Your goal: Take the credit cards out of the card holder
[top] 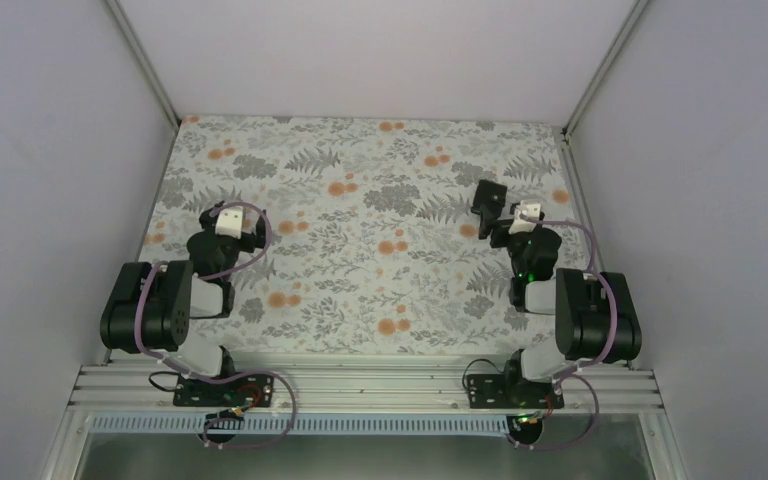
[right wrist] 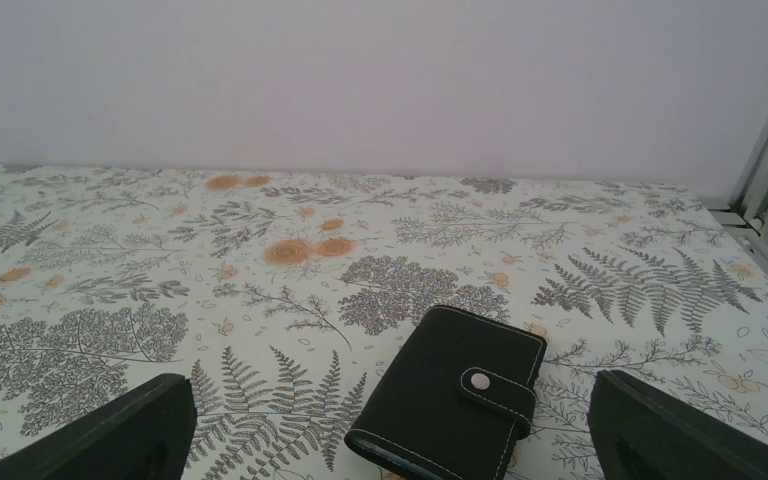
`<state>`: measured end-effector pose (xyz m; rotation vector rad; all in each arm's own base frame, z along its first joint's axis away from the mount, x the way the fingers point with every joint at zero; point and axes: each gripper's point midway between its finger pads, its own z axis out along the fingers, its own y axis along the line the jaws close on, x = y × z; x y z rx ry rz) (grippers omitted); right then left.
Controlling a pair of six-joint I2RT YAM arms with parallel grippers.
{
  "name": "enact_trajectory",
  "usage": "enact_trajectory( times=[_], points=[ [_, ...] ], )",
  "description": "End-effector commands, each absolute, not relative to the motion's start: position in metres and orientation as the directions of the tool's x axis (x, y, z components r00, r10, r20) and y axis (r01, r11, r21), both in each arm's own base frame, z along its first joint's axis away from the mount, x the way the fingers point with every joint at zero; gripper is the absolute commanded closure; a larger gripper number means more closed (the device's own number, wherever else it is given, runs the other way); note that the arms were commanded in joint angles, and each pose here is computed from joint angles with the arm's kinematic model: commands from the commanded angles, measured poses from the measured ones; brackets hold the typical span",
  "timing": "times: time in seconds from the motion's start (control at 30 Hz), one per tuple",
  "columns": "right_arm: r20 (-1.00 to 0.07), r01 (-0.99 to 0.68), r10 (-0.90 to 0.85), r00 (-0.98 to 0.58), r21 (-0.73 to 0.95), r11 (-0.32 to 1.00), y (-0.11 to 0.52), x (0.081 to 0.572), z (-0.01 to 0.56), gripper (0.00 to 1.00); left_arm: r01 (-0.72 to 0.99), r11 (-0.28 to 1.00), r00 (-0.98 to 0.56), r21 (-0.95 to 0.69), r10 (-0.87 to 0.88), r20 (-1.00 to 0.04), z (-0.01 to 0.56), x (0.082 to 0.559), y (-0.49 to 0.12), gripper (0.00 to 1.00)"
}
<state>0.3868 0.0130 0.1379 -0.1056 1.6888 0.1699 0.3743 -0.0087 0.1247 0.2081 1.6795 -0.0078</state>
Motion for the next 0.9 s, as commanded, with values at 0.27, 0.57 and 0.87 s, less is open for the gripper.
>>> enact_trajectory(
  times=[0.27, 0.57, 0.87],
  points=[
    [-0.984, -0.029, 0.148, -0.096, 0.151, 0.988, -0.023, 0.395, 0.189, 0.01, 0.138, 0.983, -0.041, 0.119, 0.125, -0.991, 0.142, 0.378, -0.01, 0.0],
    [-0.836, 0.102, 0.337, -0.432, 0.326, 0.94, -0.035, 0.441, 0.182, 0.01, 0.306, 0.949, -0.205, 0.07, 0.138, -0.969, 0.201, 0.438, -0.02, 0.0],
    [-0.64, 0.253, 0.32, -0.698, 0.197, 0.947, -0.036, 0.475, 0.1, 0.01, 0.342, 0.939, -0.431, -0.034, 0.124, -0.894, 0.23, 0.446, -0.029, 0.0]
  ],
)
